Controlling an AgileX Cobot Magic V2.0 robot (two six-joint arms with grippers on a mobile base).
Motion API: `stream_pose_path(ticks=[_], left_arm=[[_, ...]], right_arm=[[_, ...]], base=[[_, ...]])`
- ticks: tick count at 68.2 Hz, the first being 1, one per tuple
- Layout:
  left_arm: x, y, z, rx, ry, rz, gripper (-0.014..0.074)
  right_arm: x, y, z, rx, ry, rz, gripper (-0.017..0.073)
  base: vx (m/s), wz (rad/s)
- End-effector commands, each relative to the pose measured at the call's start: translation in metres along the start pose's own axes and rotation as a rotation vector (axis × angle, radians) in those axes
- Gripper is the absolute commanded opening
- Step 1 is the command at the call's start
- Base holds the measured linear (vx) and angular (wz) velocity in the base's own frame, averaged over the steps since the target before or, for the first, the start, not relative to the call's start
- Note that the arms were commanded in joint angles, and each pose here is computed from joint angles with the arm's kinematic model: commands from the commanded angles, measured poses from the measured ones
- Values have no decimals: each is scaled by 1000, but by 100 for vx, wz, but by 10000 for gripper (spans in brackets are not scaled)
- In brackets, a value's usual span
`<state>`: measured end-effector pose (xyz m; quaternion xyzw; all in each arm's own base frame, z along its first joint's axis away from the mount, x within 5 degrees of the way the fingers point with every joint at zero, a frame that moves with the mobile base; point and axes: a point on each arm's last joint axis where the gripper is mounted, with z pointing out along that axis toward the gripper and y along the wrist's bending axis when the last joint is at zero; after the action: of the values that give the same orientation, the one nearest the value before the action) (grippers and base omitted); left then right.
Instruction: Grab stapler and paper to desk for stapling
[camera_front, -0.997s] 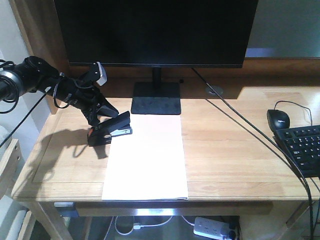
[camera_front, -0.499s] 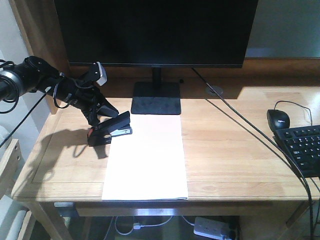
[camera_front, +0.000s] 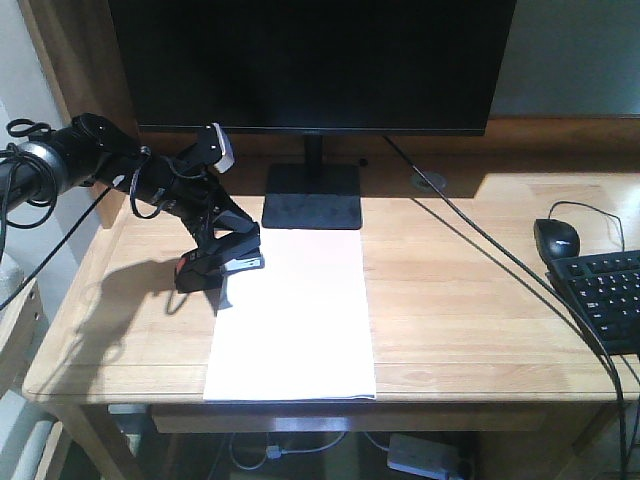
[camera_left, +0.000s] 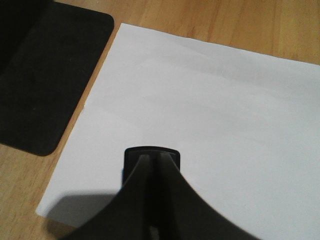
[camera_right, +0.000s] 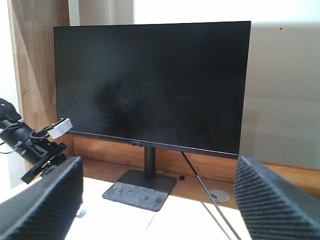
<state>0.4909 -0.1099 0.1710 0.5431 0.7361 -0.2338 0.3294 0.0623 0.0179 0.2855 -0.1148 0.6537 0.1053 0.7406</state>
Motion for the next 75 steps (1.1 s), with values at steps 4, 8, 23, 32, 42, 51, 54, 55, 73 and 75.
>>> stream_pose_path(ticks=[4, 8, 23, 32, 42, 51, 54, 55, 73, 75], left_arm=[[-35, -1, -27, -76, -75, 38, -6], [-35, -2, -25, -72, -60, 47, -6], [-21, -2, -12, -24, -28, 32, -6], [-17, -2, -8, -6, -16, 28, -6], [-11, -2, -3, 9, 0, 16, -6], [-2, -2, 3, 21, 32, -2, -6], [0, -1, 5, 23, 43, -10, -6], [1, -1, 6, 23, 46, -18, -6], [10, -1, 12, 36, 72, -43, -6], [10, -1, 12, 35, 72, -43, -6]], right_arm=[[-9, 2, 0, -21, -30, -11, 578], [-9, 2, 0, -21, -30, -11, 578], [-9, 2, 0, -21, -30, -11, 578], [-9, 2, 0, -21, -30, -11, 578], [-9, 2, 0, -21, -30, -11, 578], [-9, 2, 0, -21, -30, -11, 578], [-9, 2, 0, -21, -30, -11, 578], [-9, 2, 0, -21, -30, -11, 578], [-9, 2, 0, -20, -29, -11, 578], [-9, 2, 0, -20, -29, -11, 578]], base=[[0, 0], [0, 0], [0, 0], [0, 0], [0, 0], [0, 0], [0, 0], [0, 0], [0, 0], [0, 0]])
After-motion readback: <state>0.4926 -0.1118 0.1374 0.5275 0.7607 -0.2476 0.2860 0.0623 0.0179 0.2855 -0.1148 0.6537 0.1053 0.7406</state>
